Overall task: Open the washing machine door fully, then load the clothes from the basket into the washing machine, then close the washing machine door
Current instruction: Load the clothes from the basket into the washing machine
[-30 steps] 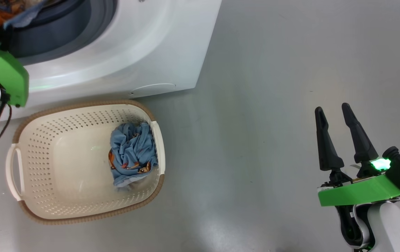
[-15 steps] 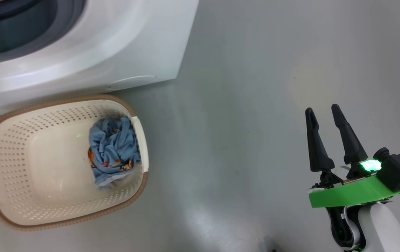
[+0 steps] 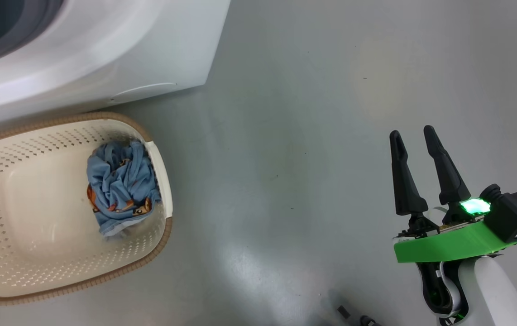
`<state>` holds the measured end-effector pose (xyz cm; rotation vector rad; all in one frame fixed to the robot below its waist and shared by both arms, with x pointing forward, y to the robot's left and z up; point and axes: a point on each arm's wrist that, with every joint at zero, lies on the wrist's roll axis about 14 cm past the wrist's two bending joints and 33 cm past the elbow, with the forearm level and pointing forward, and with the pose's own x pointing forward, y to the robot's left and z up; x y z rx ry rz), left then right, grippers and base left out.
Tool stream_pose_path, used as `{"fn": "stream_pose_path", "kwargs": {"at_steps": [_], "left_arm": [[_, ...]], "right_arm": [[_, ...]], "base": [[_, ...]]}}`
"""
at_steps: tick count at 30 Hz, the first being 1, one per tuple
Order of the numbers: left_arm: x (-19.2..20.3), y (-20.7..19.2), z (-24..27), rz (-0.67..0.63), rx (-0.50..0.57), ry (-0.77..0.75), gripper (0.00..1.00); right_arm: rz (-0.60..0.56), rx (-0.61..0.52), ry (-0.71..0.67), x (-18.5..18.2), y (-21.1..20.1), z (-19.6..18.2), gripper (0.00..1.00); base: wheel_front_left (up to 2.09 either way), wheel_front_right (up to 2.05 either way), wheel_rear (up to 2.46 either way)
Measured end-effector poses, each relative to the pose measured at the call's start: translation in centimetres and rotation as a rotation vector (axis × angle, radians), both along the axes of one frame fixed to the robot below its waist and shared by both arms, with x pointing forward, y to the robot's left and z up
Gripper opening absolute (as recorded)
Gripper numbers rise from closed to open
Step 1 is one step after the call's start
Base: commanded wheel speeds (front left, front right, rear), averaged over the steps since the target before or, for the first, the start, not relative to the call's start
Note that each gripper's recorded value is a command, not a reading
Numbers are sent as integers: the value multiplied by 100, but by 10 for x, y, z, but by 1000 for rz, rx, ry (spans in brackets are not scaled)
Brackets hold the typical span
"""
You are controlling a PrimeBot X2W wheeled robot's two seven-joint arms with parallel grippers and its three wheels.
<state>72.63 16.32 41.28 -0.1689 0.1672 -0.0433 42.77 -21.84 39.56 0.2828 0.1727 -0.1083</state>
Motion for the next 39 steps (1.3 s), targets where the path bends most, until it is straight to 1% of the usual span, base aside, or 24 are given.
{"fn": "stream_pose_path", "kwargs": {"at_steps": [5,9,12,14,16,17,18,19,21,22,23,24,30,33,36,39], "left_arm": [[-9,1,-23,-13,52,66,0],[-12,0,-32,-41,121,102,0],[-14,0,-37,-48,145,134,0],[-16,0,-41,-59,180,165,1],[-19,0,-46,-78,214,200,15],[-20,0,-47,-81,231,212,20],[-20,0,-47,-81,231,212,26],[-21,1,-48,-81,241,227,29],[-22,2,-50,-81,244,247,45],[-22,2,-50,-82,246,251,65],[-22,2,-50,-82,247,253,94],[-23,2,-51,-83,249,261,100],[-25,5,-46,-80,252,268,100],[-25,6,-41,-69,233,262,100],[-26,5,-33,-57,184,240,100],[-27,2,-21,-33,98,190,100]], "right_arm": [[4,4,2,0,2,-1,100],[6,7,4,0,4,-2,100],[6,12,3,0,4,-1,100],[5,17,-1,0,5,0,100],[7,18,-4,0,5,1,100],[6,21,-5,0,5,2,100],[6,21,-5,0,5,2,100],[5,25,-7,0,5,2,100],[5,24,-9,-1,5,3,100],[5,24,-10,-1,5,4,100],[5,24,-11,-1,5,4,100],[5,25,-12,0,5,4,100],[7,27,-22,0,6,8,100],[10,29,-30,1,8,10,100],[12,31,-41,2,8,14,100],[14,34,-51,3,9,17,100]], "base": [[0,0,0],[0,0,0],[0,0,0],[0,0,0],[0,0,0],[0,0,0],[0,0,0],[0,0,0],[0,0,0],[0,0,0],[0,0,0],[0,0,0],[0,0,0],[0,0,0],[0,0,0],[0,0,0]]}}
